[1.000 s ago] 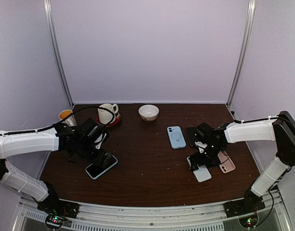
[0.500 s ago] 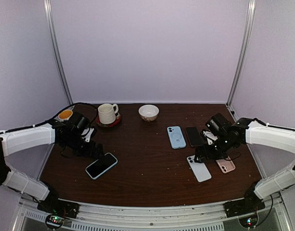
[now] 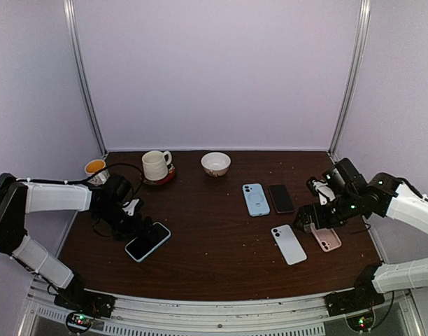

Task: Take the phone out of the phone case
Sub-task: Adjust the phone with the phone case at the center of the board, then pick up the phone with the phone case at the center of the board.

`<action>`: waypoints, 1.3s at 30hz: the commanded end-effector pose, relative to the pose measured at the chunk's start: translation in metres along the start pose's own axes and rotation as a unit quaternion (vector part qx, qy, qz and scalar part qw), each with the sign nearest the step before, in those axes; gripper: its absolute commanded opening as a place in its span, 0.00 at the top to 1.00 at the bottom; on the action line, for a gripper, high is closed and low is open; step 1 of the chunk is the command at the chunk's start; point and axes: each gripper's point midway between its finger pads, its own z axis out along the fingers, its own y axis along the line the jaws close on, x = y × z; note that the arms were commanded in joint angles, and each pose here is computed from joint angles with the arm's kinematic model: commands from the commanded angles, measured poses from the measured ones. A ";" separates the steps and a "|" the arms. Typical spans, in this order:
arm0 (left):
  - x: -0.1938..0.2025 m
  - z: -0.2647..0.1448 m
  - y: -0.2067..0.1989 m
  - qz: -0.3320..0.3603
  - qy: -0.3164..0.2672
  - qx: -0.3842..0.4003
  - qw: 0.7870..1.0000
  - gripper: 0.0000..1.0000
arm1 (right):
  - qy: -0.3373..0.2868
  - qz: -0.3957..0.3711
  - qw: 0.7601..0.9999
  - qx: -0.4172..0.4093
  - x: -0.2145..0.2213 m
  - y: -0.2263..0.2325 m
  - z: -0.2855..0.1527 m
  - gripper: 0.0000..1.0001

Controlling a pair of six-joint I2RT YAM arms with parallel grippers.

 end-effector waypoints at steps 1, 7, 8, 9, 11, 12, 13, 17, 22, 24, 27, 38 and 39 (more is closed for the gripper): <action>0.012 0.006 -0.008 -0.037 0.010 0.037 0.999 0.03 | 0.001 -0.004 1.000 0.015 0.009 -0.009 -0.007 0.00; 0.041 0.002 -0.021 -0.046 0.003 0.038 0.998 0.02 | -0.013 0.006 1.000 0.006 0.009 -0.008 -0.015 0.00; 0.046 0.003 -0.026 -0.050 0.002 0.043 0.998 0.02 | -0.015 0.008 1.000 0.003 0.009 -0.007 -0.015 0.00; 0.051 0.003 -0.031 -0.051 0.001 0.047 0.998 0.02 | -0.016 0.010 1.000 0.001 0.009 -0.007 -0.015 0.00; 0.057 0.004 -0.039 -0.051 -0.006 0.055 0.997 0.02 | -0.016 0.014 1.000 -0.005 0.010 -0.005 -0.014 0.00; 0.060 0.004 -0.044 -0.051 -0.011 0.060 0.997 0.02 | -0.016 0.016 1.000 -0.008 0.010 -0.004 -0.014 0.00; 0.061 0.005 -0.049 -0.052 -0.019 0.069 0.996 0.02 | -0.016 0.018 1.000 -0.010 0.010 -0.003 -0.013 0.00; 0.059 0.010 -0.070 -0.046 -0.031 0.089 0.995 0.03 | -0.022 0.028 0.999 -0.010 0.010 -0.004 -0.008 0.00; 0.055 0.023 -0.107 -0.008 -0.016 0.095 0.995 0.02 | -0.040 0.046 0.998 -0.005 0.008 -0.008 -0.005 0.00; 0.049 0.025 -0.117 0.002 -0.021 0.093 0.995 0.02 | -0.045 0.042 0.998 -0.015 0.008 -0.003 -0.005 0.00; 0.041 0.022 -0.122 0.011 -0.031 0.086 0.996 0.02 | -0.055 0.020 0.998 -0.037 0.005 0.011 -0.004 0.00; 0.020 -0.055 -0.061 0.064 -0.143 -0.084 0.984 0.02 | -0.085 -0.172 0.974 -0.118 -0.016 0.117 0.000 0.00; 0.018 -0.062 -0.054 0.065 -0.156 -0.094 0.981 0.03 | -0.086 -0.188 0.971 -0.123 -0.020 0.128 0.001 0.00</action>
